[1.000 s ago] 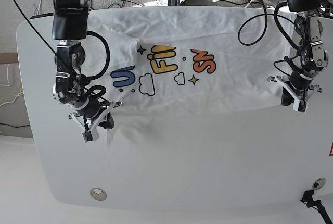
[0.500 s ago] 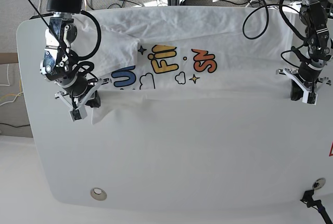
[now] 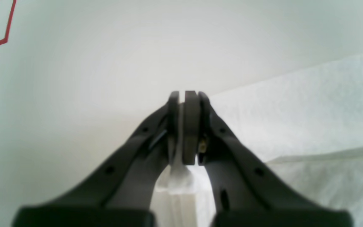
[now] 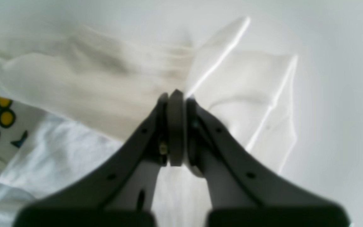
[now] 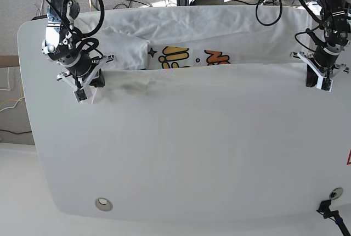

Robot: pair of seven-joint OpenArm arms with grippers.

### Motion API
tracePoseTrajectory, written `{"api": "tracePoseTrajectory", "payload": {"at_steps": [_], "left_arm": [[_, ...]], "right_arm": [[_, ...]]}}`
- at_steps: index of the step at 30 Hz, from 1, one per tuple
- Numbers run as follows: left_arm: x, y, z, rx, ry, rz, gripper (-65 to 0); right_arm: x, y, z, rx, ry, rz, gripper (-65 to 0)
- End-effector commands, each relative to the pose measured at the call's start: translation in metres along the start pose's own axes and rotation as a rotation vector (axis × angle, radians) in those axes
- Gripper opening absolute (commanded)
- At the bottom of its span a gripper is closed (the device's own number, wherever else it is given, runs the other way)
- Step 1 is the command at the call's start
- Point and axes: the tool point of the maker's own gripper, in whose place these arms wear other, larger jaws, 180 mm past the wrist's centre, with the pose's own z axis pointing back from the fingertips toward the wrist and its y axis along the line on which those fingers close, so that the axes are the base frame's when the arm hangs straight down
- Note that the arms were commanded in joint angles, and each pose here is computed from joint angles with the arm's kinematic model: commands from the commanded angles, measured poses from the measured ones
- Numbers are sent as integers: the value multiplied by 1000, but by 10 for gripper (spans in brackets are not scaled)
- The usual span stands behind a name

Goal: Fold the T-shirt properly
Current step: 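Fold the hem over toward the collar with both grippers and release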

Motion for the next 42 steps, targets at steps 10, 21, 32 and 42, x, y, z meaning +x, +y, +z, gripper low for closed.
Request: {"api": "tracePoseTrajectory", "payload": {"at_steps": [10, 21, 32, 42], "left_arm": [[-7, 5, 20, 11, 21, -95, -650], [-32, -1, 27, -5, 92, -115, -650], [-58, -7, 30, -53, 225, -278, -205], [20, 15, 31, 26, 40, -325, -64]], "right_arm": [[-17, -21, 15, -44, 90, 48, -650], [-33, -26, 21, -44, 125, 55, -622], [-32, -25, 21, -39, 118, 57, -280], [27, -39, 39, -107, -51, 67, -282]]}}
